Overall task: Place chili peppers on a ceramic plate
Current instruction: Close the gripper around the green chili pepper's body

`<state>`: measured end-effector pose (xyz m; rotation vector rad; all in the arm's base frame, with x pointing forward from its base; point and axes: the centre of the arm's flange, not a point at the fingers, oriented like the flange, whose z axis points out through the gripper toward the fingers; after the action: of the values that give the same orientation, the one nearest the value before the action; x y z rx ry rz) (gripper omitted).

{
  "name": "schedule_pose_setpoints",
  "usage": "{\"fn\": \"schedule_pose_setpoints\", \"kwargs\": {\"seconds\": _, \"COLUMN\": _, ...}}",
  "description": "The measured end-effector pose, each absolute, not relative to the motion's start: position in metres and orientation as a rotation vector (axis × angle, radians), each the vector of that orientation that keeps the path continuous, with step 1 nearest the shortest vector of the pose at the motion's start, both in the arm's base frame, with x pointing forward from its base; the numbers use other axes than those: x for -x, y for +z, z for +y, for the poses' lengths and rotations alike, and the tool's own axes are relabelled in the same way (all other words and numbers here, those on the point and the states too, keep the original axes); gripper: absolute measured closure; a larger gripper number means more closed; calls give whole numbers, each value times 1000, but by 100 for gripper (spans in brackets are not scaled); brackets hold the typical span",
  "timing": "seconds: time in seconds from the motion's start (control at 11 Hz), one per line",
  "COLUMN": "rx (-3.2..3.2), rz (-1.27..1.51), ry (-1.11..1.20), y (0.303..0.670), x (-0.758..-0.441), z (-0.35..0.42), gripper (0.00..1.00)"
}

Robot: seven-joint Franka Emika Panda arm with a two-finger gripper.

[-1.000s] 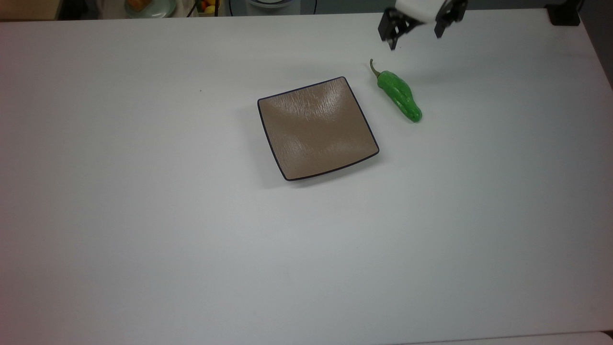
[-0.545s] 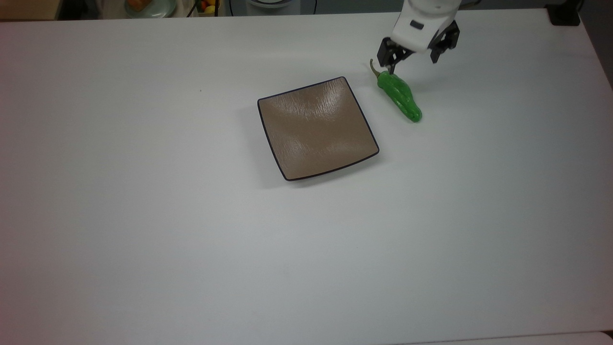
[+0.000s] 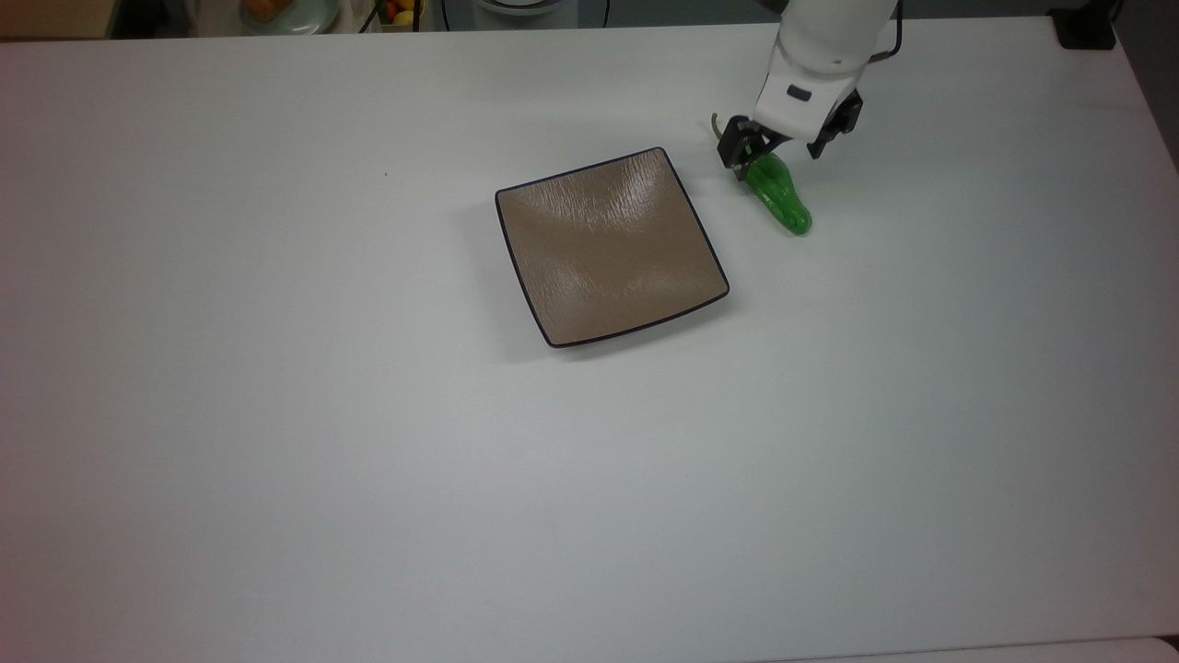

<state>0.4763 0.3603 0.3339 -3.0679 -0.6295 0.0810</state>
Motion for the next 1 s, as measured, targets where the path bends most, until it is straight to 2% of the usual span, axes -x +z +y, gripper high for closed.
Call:
{"fn": "schedule_pose_setpoints", "kwargs": {"seconds": 0.45, "rx": 3087, "rz": -683, "ry": 90, "y": 305, "x": -475, "z": 359, "gripper": 1}}
{"fn": "schedule_pose_setpoints", "kwargs": {"seconds": 0.73, "rx": 3089, "rz": -687, "ry": 97, "y": 302, "x": -475, "z": 359, "gripper": 13}}
{"fn": "schedule_pose_setpoints", "kwargs": {"seconds": 1.0, "rx": 3089, "rz": -687, "ry": 99, "y": 301, "x": -475, "z": 359, "gripper": 61}}
